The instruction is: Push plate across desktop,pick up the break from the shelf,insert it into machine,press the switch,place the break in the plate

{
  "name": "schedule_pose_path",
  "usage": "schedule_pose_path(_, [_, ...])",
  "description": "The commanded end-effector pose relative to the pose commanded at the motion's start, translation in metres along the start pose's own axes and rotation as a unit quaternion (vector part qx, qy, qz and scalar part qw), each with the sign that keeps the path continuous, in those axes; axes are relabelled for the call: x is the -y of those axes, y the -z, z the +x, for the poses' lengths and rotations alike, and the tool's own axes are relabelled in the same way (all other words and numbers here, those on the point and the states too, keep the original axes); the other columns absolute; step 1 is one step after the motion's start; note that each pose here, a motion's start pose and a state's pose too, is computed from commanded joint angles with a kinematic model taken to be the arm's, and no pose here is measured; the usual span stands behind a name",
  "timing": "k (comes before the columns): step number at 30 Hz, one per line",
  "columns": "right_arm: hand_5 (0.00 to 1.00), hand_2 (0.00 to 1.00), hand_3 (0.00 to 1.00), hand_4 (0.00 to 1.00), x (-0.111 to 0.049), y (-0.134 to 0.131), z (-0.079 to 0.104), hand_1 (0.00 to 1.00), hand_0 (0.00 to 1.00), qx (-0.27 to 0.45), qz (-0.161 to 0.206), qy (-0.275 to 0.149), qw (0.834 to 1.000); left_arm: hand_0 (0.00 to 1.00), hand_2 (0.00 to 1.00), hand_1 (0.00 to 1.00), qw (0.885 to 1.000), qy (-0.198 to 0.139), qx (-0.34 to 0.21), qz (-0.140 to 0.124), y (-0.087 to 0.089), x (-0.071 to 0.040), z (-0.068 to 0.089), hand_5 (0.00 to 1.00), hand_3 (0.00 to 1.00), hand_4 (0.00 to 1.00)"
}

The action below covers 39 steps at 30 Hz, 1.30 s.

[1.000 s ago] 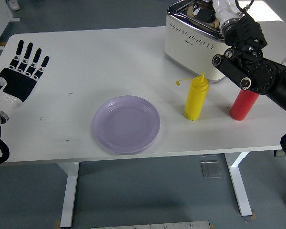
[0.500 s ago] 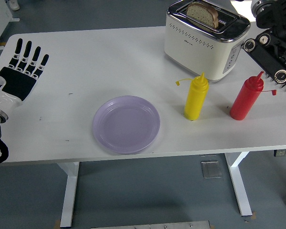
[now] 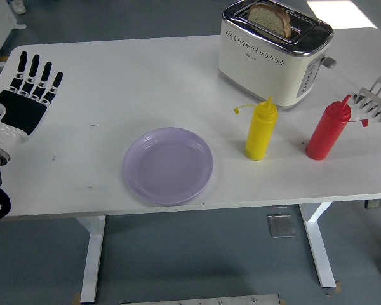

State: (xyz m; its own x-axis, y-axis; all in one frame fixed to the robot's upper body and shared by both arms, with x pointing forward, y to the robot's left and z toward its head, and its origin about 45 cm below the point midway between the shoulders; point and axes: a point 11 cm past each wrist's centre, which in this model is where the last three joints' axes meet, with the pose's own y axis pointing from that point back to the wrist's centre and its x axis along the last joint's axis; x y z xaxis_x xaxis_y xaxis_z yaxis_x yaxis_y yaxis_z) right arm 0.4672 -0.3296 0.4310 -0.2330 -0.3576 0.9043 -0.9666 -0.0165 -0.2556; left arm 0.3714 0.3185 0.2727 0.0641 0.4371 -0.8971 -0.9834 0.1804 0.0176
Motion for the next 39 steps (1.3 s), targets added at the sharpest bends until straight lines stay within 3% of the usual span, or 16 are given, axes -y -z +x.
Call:
schedule_pose_path(1, [0.002,0.556,0.485,0.193,-0.001,-0.001,-0.002,0.451,0.398,-0.002,0.001,0.006,1.000,0.832,0.711,0.761,1.000,0.000,-0.001,0.000,0.000,0.000,0.000,0.998,0.717,0.787])
schedule_pose_path(6, [0.002,0.556,0.485,0.193,-0.011,-0.012,-0.021,0.451,0.398,-0.014,0.006,0.049,0.999,0.832,0.711,0.761,1.000,0.004,-0.014,0.005,0.002,0.000,-0.002,0.998,0.717,0.787])
schedule_pose_path(7, [0.002,0.556,0.480,0.119,-0.013,-0.014,-0.024,0.439,0.401,-0.018,0.006,0.056,0.998,0.832,0.710,0.760,1.000,0.004,-0.017,0.006,0.002,0.000,-0.002,0.998,0.718,0.787])
schedule_pose_path(13, [0.002,0.554,0.479,0.088,-0.019,-0.023,-0.043,0.427,0.402,-0.040,0.007,0.089,0.995,0.830,0.710,0.760,1.000,0.007,-0.023,0.009,0.003,0.000,-0.003,0.998,0.718,0.788])
schedule_pose_path(26, [0.002,0.544,0.469,0.128,-0.028,-0.043,-0.086,0.408,0.391,-0.068,-0.001,0.132,0.989,0.828,0.710,0.759,1.000,0.007,-0.025,0.009,0.005,0.001,-0.003,0.998,0.718,0.786])
schedule_pose_path(39, [0.002,0.539,0.465,0.146,-0.032,-0.062,-0.106,0.404,0.387,-0.071,-0.011,0.142,0.987,0.827,0.710,0.758,1.000,0.005,-0.026,0.008,0.005,0.001,-0.002,0.998,0.718,0.785])
